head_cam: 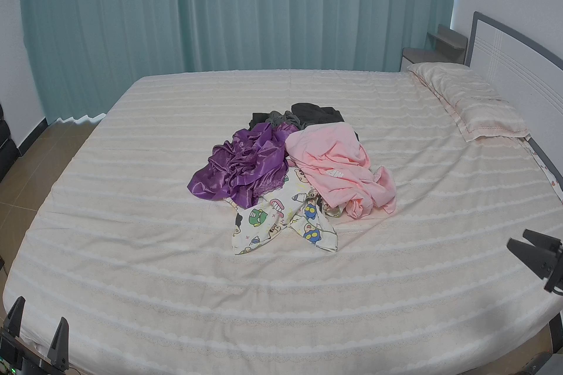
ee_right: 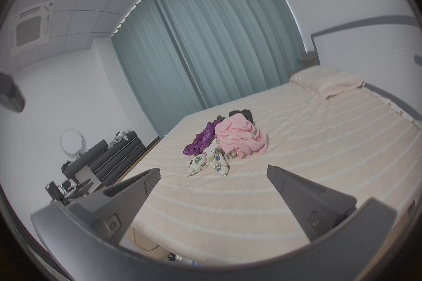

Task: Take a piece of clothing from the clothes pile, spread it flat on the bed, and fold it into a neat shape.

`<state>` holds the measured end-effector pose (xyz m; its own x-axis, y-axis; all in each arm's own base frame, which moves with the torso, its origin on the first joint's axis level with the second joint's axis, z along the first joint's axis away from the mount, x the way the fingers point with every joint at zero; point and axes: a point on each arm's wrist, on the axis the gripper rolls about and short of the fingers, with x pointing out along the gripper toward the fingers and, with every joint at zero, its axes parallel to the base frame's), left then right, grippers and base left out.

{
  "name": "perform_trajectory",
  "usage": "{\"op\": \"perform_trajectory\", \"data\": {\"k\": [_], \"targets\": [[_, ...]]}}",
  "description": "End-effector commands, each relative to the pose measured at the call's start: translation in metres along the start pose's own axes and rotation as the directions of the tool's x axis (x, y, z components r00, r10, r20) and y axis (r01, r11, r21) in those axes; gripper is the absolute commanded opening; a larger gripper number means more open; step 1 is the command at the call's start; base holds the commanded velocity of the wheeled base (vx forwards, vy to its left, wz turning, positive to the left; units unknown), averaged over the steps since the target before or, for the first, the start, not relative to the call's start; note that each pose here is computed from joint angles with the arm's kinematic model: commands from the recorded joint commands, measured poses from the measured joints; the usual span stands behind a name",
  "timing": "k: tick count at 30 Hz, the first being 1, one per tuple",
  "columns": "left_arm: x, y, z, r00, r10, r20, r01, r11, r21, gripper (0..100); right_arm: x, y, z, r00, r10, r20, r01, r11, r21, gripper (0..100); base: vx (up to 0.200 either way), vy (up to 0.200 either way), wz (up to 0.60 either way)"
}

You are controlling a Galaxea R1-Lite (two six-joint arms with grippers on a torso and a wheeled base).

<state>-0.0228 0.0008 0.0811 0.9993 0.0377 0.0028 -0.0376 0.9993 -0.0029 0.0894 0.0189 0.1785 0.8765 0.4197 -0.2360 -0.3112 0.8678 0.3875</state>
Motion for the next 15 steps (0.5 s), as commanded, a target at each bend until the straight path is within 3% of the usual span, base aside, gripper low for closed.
{"op": "perform_trajectory", "data": {"k": [1,10,15], "targets": [[0.000,0.000,-0.005,1.000,0.001,-0.004,-0.001,1.000,0.000,100,0.191,-0.032,-0.022,0.934,0.007,-0.357,0.088,0.965,0.248,100,0.000,0.000,0.00],[0.000,0.000,-0.005,1.000,0.001,-0.006,-0.001,1.000,0.000,100,0.319,-0.038,-0.053,0.929,-0.098,-0.356,0.212,0.932,0.295,100,0.000,0.000,0.00],[0.000,0.000,-0.005,1.000,0.001,-0.006,-0.001,1.000,0.000,100,0.353,-0.042,-0.064,0.934,-0.132,-0.331,0.231,0.932,0.280,100,0.000,0.000,0.00]]}}
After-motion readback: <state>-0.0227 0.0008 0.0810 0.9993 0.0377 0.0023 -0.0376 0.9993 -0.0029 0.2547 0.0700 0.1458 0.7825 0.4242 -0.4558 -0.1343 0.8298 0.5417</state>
